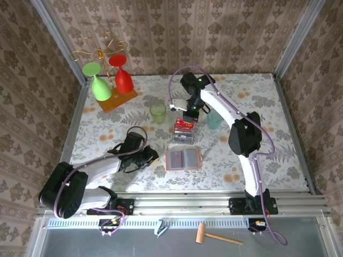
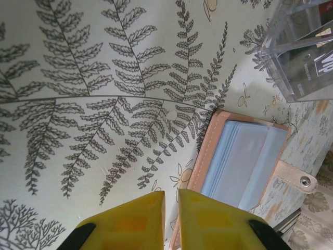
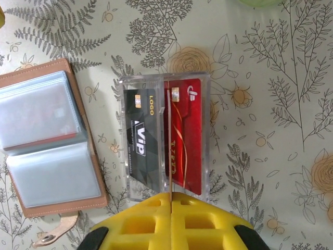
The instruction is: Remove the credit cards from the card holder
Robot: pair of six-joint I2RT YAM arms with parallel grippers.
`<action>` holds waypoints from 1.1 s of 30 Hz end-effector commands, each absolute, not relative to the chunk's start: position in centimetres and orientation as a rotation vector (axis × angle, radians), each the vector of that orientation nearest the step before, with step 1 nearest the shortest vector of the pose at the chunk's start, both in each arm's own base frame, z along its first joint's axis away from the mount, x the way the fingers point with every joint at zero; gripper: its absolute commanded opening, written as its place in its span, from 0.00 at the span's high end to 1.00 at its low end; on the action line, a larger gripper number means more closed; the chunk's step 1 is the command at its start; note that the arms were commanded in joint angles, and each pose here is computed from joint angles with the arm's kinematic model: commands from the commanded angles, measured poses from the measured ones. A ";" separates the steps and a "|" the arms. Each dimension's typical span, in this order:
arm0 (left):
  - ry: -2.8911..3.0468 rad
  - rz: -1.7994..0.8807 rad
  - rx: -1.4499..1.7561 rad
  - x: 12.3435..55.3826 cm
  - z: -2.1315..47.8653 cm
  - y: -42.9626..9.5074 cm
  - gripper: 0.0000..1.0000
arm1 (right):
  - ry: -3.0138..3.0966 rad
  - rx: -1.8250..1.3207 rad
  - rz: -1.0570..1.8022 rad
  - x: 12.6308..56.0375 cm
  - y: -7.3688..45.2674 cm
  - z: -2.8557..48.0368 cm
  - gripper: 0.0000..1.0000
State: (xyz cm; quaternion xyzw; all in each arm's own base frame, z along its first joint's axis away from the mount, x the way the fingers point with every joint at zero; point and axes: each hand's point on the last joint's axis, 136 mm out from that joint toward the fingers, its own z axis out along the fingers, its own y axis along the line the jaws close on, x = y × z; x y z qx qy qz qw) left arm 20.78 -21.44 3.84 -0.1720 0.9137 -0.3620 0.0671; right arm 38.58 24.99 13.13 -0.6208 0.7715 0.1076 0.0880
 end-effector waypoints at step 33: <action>2.738 -1.133 -0.485 22.3 5.1 -22.0 0.85 | 2.377 -1.864 0.433 38.4 25.3 12.0 0.82</action>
